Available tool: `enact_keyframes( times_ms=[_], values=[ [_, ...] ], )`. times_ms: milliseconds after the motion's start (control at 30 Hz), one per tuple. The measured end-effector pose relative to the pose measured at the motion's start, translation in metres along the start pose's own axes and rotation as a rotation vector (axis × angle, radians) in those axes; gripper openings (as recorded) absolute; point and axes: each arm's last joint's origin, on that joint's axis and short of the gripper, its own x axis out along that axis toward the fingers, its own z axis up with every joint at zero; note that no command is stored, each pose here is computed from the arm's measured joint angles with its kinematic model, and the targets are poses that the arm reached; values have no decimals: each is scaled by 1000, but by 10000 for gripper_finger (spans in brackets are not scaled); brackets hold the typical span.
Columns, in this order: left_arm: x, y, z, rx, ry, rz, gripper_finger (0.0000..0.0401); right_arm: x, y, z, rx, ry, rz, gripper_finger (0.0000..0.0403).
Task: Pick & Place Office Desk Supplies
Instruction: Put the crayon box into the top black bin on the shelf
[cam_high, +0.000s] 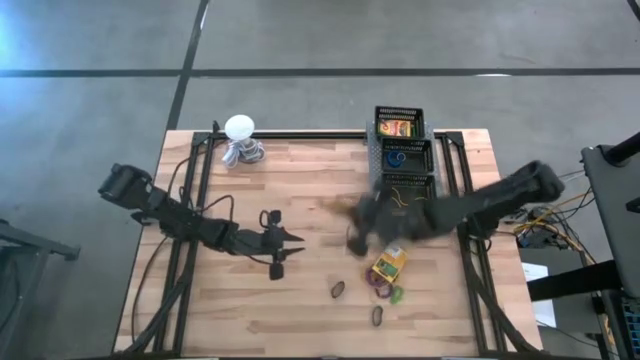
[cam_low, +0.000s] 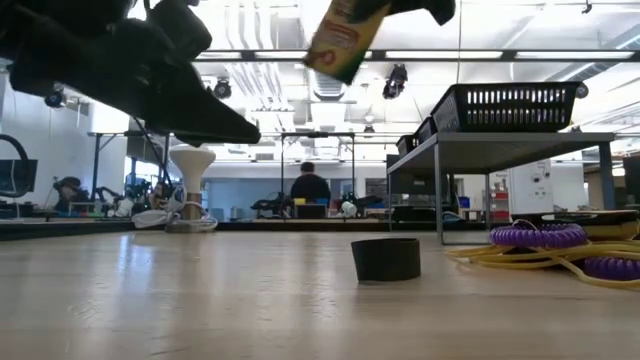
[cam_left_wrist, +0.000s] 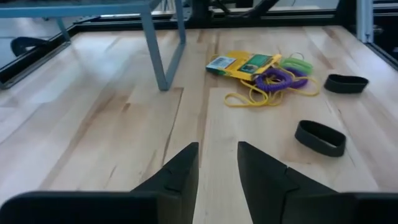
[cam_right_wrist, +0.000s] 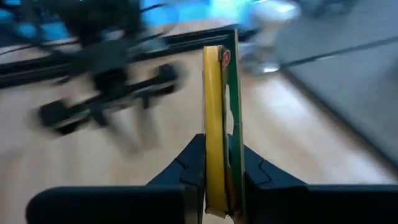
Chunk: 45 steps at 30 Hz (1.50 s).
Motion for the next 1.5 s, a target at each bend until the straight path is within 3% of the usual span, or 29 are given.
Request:
enact_keyframes(
  times_ms=[167, 433, 700, 1033, 1500],
  values=[
    [-1, 0, -1, 8, 2, -7, 115, -13, -87, 35, 135, -40, -192, 34],
    [-1, 0, -2, 25, 7, -7, 115, -37, -198, 43, 402, -76, -430, 34],
    [-1, 0, -2, 26, 7, -7, 115, -14, -261, 13, 616, -79, -389, 34],
    [-1, 0, -2, 26, 7, -7, 115, -5, -291, -18, 777, -79, -381, 34],
    [-1, 1, -2, 23, 3, -5, 115, 5, -291, -24, 797, -77, -341, 34]
  ],
)
